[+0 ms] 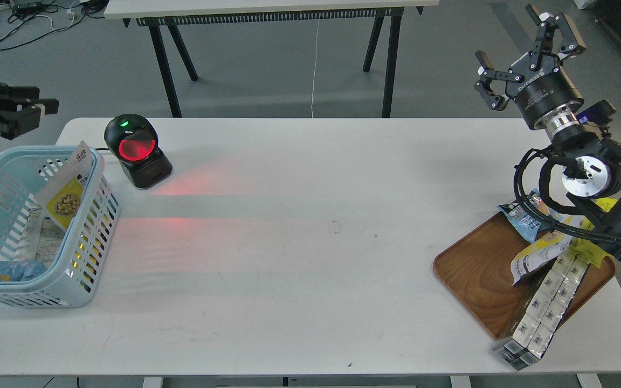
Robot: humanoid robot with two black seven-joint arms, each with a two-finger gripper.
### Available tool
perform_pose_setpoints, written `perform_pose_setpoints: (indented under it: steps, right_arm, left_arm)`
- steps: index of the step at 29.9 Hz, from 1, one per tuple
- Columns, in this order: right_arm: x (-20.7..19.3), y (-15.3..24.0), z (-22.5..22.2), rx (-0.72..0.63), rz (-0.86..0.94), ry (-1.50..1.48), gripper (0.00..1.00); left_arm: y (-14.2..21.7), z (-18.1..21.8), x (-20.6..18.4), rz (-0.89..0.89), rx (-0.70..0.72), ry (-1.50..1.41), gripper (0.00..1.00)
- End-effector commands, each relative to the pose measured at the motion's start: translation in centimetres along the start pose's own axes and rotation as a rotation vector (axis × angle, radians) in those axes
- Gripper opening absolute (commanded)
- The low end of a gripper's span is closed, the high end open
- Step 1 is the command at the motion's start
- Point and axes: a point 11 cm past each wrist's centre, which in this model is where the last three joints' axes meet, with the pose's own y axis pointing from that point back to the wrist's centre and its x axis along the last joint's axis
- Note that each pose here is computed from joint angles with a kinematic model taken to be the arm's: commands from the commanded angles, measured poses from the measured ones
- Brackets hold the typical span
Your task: Scan snack and place in basket
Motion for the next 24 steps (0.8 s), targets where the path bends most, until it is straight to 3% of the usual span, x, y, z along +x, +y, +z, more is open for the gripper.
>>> perform_pose_setpoints:
  steps: [1,6,13,24]
  right_arm:
    - [-0.2,-0.4,-0.6,0.015,-0.003,0.002,0.99]
    - [-0.5,-1.2,-2.4,0.077,-0.006,-0.024,0.99]
    - [-1.0,-2.1,-4.4,0.145,-0.009,-0.045,0.99]
    - [-1.1,-2.6,-6.6,0.248,0.002,-0.112,0.98]
  left_arm:
    - [-1.2,1.0,3.3,0.176,-0.131,0.268,0.92]
    - [-3.2,1.9,7.3,0.410,-0.364,0.692,1.00]
    - [-6.4,-1.6,7.9,0.640,-0.524,1.224,1.00]
    - [-13.4,-2.1,5.5,0.802,-0.573,1.641,1.00]
